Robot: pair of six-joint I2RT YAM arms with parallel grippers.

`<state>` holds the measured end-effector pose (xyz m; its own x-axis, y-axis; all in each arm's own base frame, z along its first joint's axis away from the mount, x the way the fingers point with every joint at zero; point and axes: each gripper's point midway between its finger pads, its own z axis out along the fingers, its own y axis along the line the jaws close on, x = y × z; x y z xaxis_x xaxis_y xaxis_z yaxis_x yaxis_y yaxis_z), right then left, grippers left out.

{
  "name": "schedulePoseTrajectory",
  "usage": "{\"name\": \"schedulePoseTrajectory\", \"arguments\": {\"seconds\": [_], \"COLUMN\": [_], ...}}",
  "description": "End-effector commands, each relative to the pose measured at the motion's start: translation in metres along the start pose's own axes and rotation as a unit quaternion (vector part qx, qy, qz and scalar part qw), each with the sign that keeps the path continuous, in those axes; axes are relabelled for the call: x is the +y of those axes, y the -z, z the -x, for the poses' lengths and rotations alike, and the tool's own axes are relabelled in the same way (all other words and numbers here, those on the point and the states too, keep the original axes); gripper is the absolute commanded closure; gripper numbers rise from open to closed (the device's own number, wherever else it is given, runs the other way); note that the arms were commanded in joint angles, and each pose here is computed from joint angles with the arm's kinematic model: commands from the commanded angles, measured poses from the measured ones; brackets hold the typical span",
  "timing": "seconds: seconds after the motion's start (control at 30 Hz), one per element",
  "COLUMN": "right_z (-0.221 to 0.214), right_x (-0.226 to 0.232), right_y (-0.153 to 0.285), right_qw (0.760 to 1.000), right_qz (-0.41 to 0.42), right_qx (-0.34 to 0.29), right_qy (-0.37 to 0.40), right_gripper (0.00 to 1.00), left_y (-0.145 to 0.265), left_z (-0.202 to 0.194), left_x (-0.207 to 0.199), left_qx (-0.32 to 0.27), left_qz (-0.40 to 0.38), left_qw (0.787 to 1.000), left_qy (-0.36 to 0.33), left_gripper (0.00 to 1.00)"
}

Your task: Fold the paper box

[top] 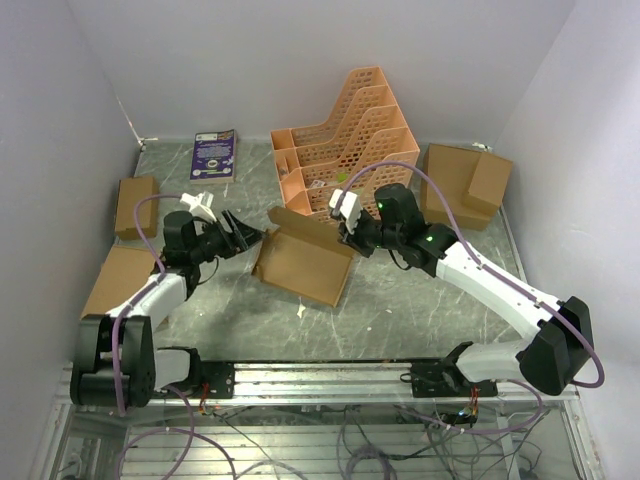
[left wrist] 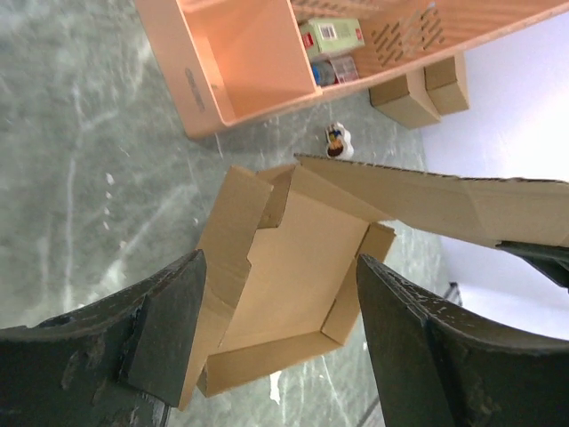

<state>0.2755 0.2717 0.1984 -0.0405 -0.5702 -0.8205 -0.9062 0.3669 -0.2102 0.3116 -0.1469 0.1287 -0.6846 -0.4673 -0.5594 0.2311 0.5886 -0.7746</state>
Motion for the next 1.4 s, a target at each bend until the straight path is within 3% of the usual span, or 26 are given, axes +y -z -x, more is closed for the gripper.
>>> {"name": "schedulePoseTrajectory", "arguments": {"seconds": [0.0,0.2,0.47,0.7,1.0,1.13,1.23,1.37], "right_z": [0.009,0.013,0.018,0.012,0.009,0.011,0.011,-0.001], "right_x": [-0.004,-0.003,0.000,-0.005,-0.004,-0.003,-0.002,-0.008], "right_y": [0.006,0.013,0.015,0.011,0.008,0.010,0.015,0.012], "right_qw": [1.000,0.999,0.999,0.999,0.999,0.999,0.999,0.999], "right_qz": [-0.002,0.008,0.024,0.016,0.021,0.022,0.020,-0.004], "right_qx": [-0.021,-0.034,-0.045,-0.034,-0.028,-0.031,-0.036,-0.021], "right_qy": [0.004,0.000,-0.005,-0.010,-0.015,-0.013,0.005,0.047], "right_gripper": [1.00,1.00,1.00,1.00,1.00,1.00,1.00,1.00], "left_y": [0.009,0.003,-0.006,0.005,0.005,0.001,0.004,0.004], "left_z": [0.020,0.017,0.016,0.015,0.009,0.012,0.021,0.025], "left_x": [0.016,0.024,-0.015,-0.040,-0.036,-0.015,0.006,-0.001], "left_qx": [-0.025,-0.037,-0.030,-0.034,-0.016,-0.023,-0.037,-0.038], "left_qz": [0.063,0.022,-0.117,-0.164,-0.149,-0.096,-0.037,-0.055], "left_qw": [0.997,0.999,0.993,0.986,0.989,0.995,0.999,0.998], "left_qy": [-0.034,-0.003,0.006,0.011,0.019,0.020,0.016,0.006], "left_gripper": [0.21,0.19,0.10,0.10,0.10,0.09,0.09,0.09]}}
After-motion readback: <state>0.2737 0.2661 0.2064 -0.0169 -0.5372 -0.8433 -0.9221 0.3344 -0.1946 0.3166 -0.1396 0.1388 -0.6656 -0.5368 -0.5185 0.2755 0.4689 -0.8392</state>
